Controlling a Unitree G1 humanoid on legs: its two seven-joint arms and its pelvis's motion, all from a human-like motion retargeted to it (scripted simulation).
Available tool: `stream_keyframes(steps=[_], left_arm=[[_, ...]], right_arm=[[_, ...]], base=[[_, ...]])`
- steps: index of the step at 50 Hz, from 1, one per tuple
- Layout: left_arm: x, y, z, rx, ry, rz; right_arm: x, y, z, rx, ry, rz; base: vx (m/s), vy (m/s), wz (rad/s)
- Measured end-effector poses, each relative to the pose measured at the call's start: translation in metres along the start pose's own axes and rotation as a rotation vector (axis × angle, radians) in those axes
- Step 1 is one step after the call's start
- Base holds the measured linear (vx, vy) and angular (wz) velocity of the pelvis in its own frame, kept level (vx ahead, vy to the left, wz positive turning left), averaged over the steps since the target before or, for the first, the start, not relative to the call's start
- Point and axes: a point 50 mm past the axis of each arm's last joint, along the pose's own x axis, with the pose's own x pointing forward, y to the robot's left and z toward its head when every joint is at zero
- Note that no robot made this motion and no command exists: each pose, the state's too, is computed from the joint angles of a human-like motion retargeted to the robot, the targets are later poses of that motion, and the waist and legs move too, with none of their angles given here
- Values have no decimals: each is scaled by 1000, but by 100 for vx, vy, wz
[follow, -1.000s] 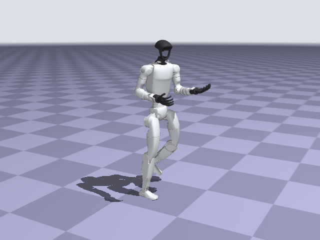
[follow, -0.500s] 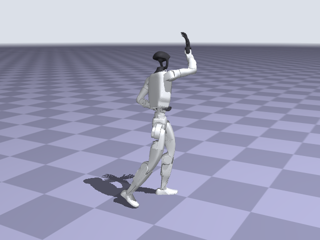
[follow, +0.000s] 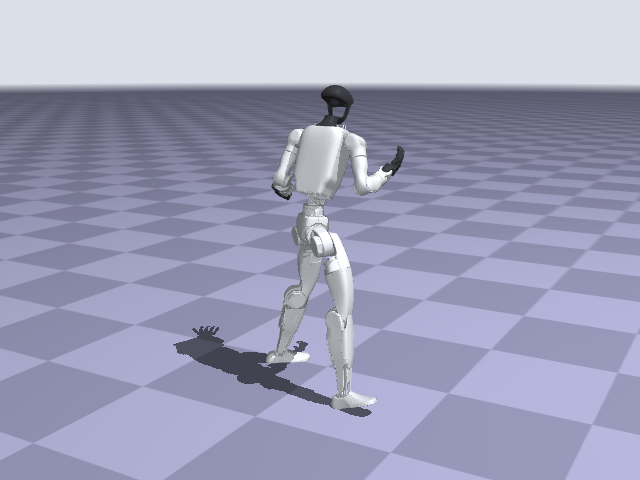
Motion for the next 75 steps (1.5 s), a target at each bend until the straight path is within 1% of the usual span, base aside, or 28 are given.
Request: stream_keyframes(steps=[1,3,9,14,18,20,21,23,24,25,26,29,31,36,39,42,46,49,51,54,56,61,65,68,71,72,73,75], left_arm=[[5,2,14,104,-79,113],[7,-49,29,135,-86,-297],[7,-169,53,679,-366,-750],[-10,-263,1,1148,-529,-1072],[-25,-360,-61,1588,-834,-1268],[-13,-400,-86,2001,-1102,-1194],[0,-416,-86,2271,-1258,-1072],[35,-420,-71,2813,-1369,-746],[50,-415,-58,2962,-1334,-605],[55,-416,-49,3001,-1330,-538],[55,-420,-42,2984,-1349,-511],[35,-425,-59,2669,-1583,-775],[26,-420,-73,2571,-1683,-875],[27,-399,-92,2548,-1413,-1071],[14,-382,-101,2402,-1352,-1291],[-14,-361,-111,2108,-1160,-1536],[-56,-316,-122,1673,-726,-1772],[-72,-270,-122,1408,-304,-1772],[-74,-237,-117,1285,-57,-1696],[-68,-188,-106,1209,206,-1515],[-68,-161,-98,1169,310,-1411],[-77,-127,-104,1130,418,-1324],[-97,-119,-135,1121,477,-1410],[-110,-116,-150,1132,500,-1477],[-101,-98,-141,1185,508,-1379],[-91,-87,-127,1187,476,-1264],[-83,-79,-116,1185,451,-1168],[-77,-74,-108,1136,438,-1061]], right_arm=[[-13,-3,-8,38,41,-74],[-37,-4,-20,80,148,-56],[-80,-8,-31,-62,397,-9],[-78,-4,-31,-221,501,173],[-60,-1,-32,-260,427,139],[-52,1,-34,-295,376,118],[-47,3,-36,-315,359,125],[-39,6,-36,-366,342,180],[-36,5,-33,-410,333,211],[-36,4,-31,-423,324,214],[-37,2,-29,-422,316,203],[-54,-23,-23,-403,343,17],[-69,-44,-18,-465,367,-124],[-70,-77,11,-808,300,-254],[-53,-86,33,-881,181,-299],[-42,-103,52,-784,67,-413],[-39,-143,82,-547,-52,-588],[-36,-171,108,-373,-130,-654],[-32,-185,128,-358,-171,-683],[-29,-204,160,-620,-98,-808],[-26,-208,195,-967,-98,-914],[2,-203,267,-1407,-154,-1071],[54,-186,297,-1561,58,-919],[79,-184,266,-1708,407,-646],[107,-179,160,-1752,619,-249],[143,-152,101,-1660,567,-85],[179,-105,63,-1616,473,94],[188,-45,19,-1405,343,302]], base=[[35,-39,-88],[38,-42,-98],[42,-43,-143],[39,-32,-185],[33,-19,-145],[30,-11,-103],[30,-8,-99],[31,-6,-119],[32,-5,-155],[32,-4,-182],[32,-3,-213],[31,1,-234],[27,6,-194],[22,9,-90],[20,11,-5],[21,13,2],[25,15,-19],[28,17,-20],[29,19,3],[28,20,63],[26,19,148],[21,19,206],[15,15,145],[16,10,60],[18,5,69],[21,1,122],[22,0,141],[22,0,158]])
